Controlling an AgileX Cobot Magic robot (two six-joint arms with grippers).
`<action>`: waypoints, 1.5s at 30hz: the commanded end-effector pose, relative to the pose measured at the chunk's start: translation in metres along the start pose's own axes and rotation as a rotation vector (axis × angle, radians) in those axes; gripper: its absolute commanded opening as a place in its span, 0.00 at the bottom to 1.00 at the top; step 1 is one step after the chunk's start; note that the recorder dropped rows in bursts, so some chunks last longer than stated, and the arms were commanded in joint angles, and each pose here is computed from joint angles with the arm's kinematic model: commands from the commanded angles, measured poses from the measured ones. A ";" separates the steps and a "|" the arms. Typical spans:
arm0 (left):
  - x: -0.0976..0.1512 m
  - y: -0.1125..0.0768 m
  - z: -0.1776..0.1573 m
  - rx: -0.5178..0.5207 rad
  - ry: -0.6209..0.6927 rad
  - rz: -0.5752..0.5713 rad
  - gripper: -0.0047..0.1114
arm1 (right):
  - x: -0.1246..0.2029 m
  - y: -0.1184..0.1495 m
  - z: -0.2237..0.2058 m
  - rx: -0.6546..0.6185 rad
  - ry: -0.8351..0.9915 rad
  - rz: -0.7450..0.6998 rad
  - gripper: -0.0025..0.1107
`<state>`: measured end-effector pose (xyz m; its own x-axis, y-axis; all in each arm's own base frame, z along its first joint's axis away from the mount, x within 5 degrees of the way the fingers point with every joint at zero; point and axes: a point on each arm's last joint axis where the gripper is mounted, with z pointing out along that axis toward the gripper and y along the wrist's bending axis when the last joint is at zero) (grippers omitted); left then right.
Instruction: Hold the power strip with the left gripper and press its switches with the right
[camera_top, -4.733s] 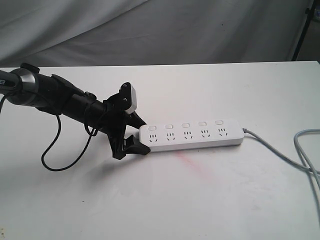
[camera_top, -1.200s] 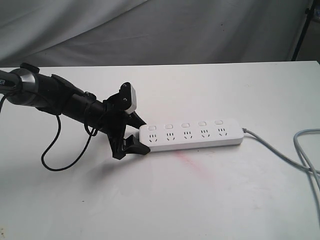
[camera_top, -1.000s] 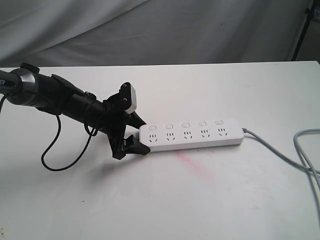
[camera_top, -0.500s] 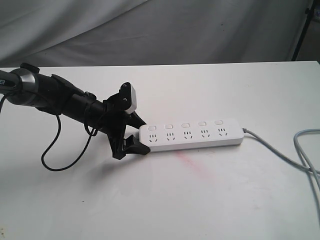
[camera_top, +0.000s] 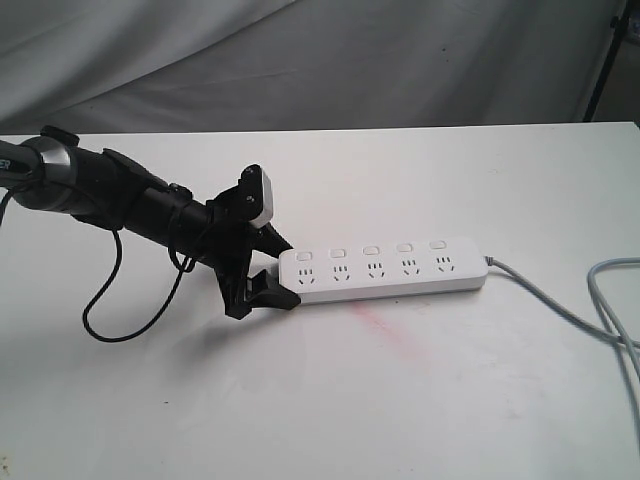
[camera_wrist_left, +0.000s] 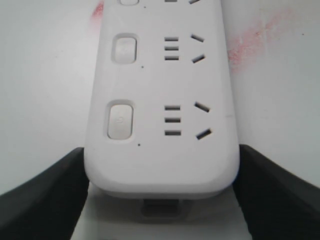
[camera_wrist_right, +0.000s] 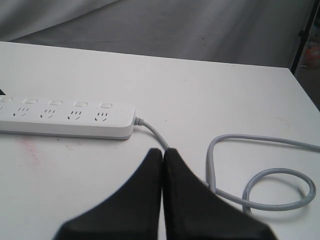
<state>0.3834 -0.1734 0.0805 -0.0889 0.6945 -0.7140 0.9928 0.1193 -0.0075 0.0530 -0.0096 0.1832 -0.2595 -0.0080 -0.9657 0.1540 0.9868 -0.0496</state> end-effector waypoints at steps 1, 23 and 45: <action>0.004 0.003 0.001 -0.031 0.038 0.025 0.20 | 0.001 0.000 0.000 -0.004 -0.004 0.006 0.02; -0.031 -0.002 -0.025 0.007 -0.093 0.014 0.94 | 0.001 0.000 0.000 -0.004 -0.004 0.006 0.02; -0.119 -0.062 -0.135 0.197 -0.116 -0.147 0.04 | 0.001 0.000 0.000 -0.004 -0.004 0.006 0.02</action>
<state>0.3224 -0.1674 0.2547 -0.2293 0.6065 -0.7613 0.9681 0.0608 -0.2432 0.0530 -0.0096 0.1832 -0.2595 -0.0080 -0.9657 0.1540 0.9868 -0.0496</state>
